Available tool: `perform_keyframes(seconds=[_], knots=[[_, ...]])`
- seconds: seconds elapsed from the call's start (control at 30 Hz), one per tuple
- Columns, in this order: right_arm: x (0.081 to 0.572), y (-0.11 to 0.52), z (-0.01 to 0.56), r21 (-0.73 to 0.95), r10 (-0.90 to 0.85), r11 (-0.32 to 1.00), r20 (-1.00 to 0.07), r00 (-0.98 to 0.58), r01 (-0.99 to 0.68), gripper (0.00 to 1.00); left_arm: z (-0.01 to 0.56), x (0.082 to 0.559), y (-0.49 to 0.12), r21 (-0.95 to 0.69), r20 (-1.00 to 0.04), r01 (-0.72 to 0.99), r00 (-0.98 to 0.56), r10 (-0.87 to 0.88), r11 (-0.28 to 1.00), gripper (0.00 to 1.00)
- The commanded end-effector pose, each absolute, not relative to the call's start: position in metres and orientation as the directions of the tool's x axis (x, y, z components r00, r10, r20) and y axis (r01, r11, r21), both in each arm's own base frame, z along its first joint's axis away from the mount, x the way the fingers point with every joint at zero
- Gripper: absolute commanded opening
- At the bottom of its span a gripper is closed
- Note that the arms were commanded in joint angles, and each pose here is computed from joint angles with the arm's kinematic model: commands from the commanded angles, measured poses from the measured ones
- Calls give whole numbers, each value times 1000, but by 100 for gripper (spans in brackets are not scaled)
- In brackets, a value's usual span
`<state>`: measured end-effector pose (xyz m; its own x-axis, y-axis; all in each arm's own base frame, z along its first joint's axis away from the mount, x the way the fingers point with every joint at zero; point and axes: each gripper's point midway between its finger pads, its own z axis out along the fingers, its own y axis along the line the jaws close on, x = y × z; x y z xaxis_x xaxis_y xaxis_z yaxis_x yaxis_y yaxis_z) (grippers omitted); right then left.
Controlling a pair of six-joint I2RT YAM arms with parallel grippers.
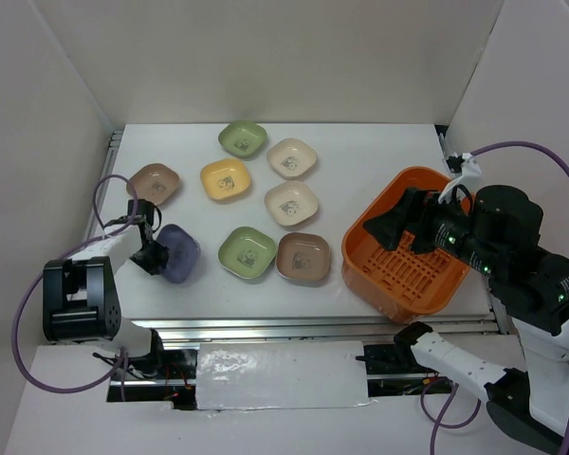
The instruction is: Place the plates into the plastic bin on the countertop
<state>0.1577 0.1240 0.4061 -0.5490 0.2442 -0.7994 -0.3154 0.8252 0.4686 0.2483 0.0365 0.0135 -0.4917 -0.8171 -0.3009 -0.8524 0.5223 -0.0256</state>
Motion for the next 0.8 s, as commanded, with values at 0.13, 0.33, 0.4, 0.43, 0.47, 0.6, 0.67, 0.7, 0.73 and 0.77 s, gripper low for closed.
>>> perform_keyframes(seconds=[0.13,0.33,0.4,0.43,0.47,0.6,0.67,0.7,0.73,0.77], knots=[[161,135,415,486,251,799,-805,-538,-355,100,11,238,42,-51,-349,-897,-396,-850,439,0],[172,135,401,475,249,823,-795,-553,-311,100,75,238,54,-200,-517,-851,-330,-790,486,0],[177,140,395,477,241,821,-787,-568,-314,100,89,244,51,-241,-530,-818,-340,-777,522,0],[180,144,392,478,235,821,-781,-578,-312,100,101,248,49,-261,-550,-790,-351,-758,555,0],[183,150,388,482,225,813,-778,-587,-327,100,108,249,46,-270,-551,-774,-364,-751,573,0],[208,186,362,492,166,804,-726,-668,-334,100,147,265,16,-352,-551,-618,-470,-689,703,0],[220,206,361,500,154,792,-719,-678,-350,100,165,269,-9,-364,-545,-518,-555,-628,774,0],[231,224,347,479,117,806,-704,-700,-347,100,171,269,-13,-365,-546,-494,-573,-611,789,0],[236,233,351,476,116,805,-711,-693,-353,100,181,268,-29,-359,-550,-437,-615,-565,825,0],[244,245,349,469,107,805,-717,-689,-363,100,187,268,-35,-364,-552,-408,-630,-547,837,0]])
